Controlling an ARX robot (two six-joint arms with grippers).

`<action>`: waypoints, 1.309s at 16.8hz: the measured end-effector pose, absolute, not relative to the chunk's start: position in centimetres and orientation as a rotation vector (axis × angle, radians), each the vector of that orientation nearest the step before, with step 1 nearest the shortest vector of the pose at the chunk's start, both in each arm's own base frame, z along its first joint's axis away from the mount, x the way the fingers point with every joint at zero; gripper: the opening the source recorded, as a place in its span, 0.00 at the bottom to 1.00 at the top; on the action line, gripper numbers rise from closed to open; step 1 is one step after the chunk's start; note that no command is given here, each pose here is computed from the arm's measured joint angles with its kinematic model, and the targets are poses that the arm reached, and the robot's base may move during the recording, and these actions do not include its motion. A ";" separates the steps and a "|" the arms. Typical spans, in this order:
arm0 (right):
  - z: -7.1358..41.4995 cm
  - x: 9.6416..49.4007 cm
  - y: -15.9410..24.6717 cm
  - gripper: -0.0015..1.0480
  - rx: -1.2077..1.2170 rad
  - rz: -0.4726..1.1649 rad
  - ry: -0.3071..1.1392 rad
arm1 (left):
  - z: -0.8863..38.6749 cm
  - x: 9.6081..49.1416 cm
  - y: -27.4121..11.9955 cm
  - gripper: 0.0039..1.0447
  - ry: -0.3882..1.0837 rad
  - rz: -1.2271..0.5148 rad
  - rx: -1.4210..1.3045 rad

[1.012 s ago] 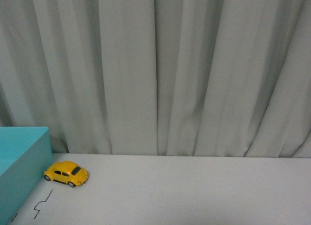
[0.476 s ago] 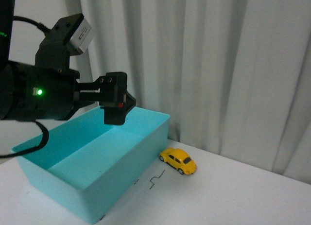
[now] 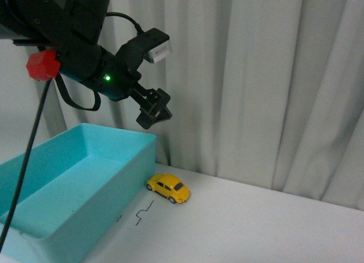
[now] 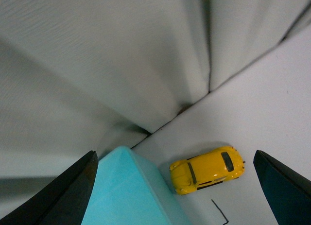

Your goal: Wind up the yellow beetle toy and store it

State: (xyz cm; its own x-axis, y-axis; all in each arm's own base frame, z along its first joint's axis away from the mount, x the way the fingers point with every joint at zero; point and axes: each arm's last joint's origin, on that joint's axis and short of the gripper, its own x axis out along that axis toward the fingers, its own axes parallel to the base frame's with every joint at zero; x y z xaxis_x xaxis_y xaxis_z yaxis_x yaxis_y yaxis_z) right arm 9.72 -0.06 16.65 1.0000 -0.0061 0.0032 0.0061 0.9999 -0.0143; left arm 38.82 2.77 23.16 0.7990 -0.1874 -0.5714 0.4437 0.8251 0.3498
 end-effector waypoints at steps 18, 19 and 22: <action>16.7 9.7 -0.1 0.94 -0.014 -0.006 -0.004 | 15.1 46.0 -0.2 0.94 0.804 -0.948 1.439; 16.7 9.7 -0.1 0.94 -0.014 -0.006 -0.004 | 13.4 46.4 -0.4 0.94 0.808 -0.983 1.461; 16.7 9.7 -0.1 0.94 -0.014 -0.006 -0.003 | 10.4 46.7 -0.9 0.94 0.835 -1.032 1.465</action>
State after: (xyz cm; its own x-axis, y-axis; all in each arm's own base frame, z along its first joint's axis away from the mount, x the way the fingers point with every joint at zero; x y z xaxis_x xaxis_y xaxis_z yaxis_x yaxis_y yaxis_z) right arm 9.73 -0.06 16.65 1.0000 -0.0061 0.0029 0.0061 0.9999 -0.0143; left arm 46.69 -0.95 10.38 0.3711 -0.0424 -0.9276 0.9162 -0.1462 0.3732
